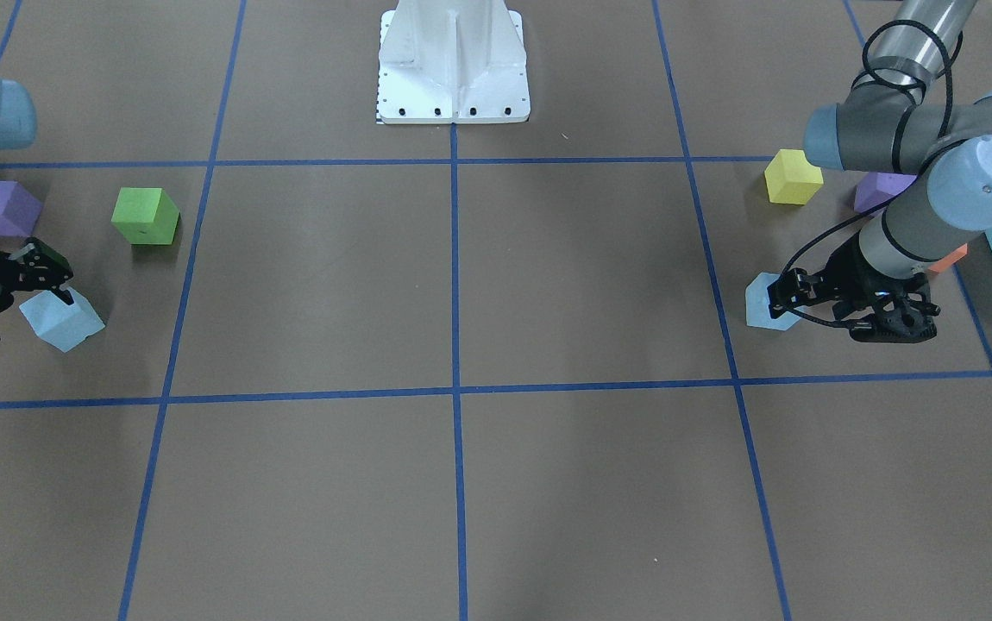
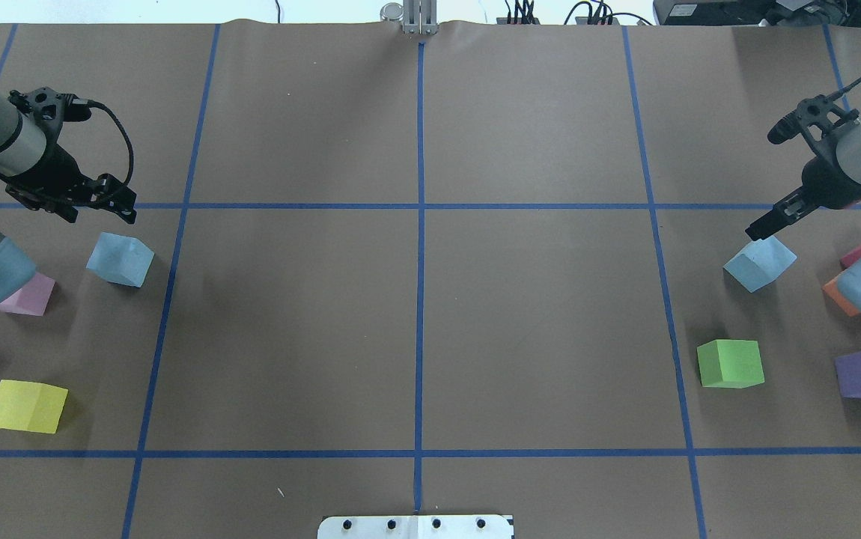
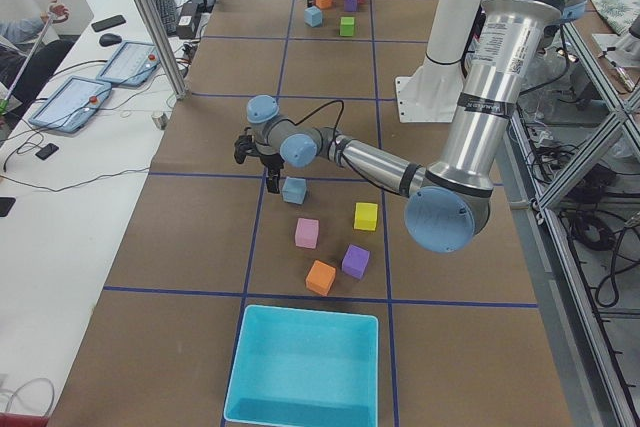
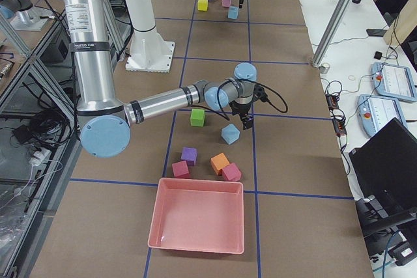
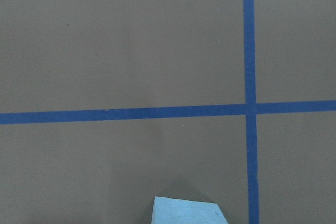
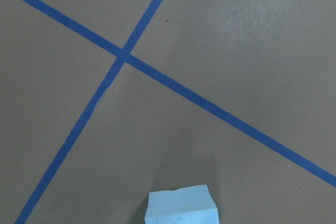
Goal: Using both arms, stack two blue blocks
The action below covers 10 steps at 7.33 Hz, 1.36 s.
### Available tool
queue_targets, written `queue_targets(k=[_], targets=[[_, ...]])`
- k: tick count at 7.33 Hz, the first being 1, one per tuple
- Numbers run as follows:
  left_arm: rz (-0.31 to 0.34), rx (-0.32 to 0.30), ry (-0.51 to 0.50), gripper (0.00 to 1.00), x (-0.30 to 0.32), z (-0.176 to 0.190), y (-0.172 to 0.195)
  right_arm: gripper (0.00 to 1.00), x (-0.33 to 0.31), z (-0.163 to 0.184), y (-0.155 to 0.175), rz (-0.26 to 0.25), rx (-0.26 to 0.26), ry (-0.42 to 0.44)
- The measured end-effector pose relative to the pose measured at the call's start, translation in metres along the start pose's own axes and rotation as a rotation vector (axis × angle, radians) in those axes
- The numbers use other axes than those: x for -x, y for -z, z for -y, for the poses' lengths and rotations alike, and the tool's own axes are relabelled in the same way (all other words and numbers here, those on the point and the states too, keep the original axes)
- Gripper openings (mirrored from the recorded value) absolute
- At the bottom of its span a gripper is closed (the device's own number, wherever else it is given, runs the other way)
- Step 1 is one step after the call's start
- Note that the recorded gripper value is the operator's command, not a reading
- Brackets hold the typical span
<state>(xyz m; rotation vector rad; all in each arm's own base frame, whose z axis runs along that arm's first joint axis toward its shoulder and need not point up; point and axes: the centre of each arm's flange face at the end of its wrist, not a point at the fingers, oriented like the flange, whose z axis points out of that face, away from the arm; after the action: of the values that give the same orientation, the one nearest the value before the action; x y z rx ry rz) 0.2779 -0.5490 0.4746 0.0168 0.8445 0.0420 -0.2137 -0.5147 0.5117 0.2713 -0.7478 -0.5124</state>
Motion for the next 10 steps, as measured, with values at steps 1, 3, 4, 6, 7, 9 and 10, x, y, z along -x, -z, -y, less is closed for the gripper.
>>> queue_targets(k=[1, 3, 4, 6, 7, 9, 10], targets=[[0.000, 0.000, -0.001, 0.99, 0.000, 0.000, -0.001, 0.93, 0.001, -0.004, -0.011, -0.006, 0.001, 0.016], [-0.002, -0.001, -0.001, 0.99, 0.000, 0.000, -0.001, 0.93, 0.010, -0.021, -0.034, -0.031, 0.003, 0.039], [-0.002, -0.001, 0.000, 0.99, 0.000, 0.000, -0.001, 0.93, 0.014, -0.025, -0.040, -0.034, 0.004, 0.044], [-0.002, -0.001, 0.001, 0.99, -0.001, 0.000, -0.001, 0.91, 0.015, -0.033, -0.047, -0.036, 0.013, 0.047], [-0.002, -0.001, 0.001, 0.99, -0.001, 0.000, -0.001, 0.87, 0.015, -0.037, -0.049, -0.037, 0.020, 0.048], [-0.001, 0.004, -0.009, 0.99, -0.005, -0.002, -0.005, 0.76, 0.017, -0.042, -0.055, -0.035, 0.033, 0.052], [0.005, 0.007, -0.018, 0.99, -0.009, -0.005, -0.010, 0.70, 0.019, -0.043, -0.058, -0.034, 0.038, 0.054]])
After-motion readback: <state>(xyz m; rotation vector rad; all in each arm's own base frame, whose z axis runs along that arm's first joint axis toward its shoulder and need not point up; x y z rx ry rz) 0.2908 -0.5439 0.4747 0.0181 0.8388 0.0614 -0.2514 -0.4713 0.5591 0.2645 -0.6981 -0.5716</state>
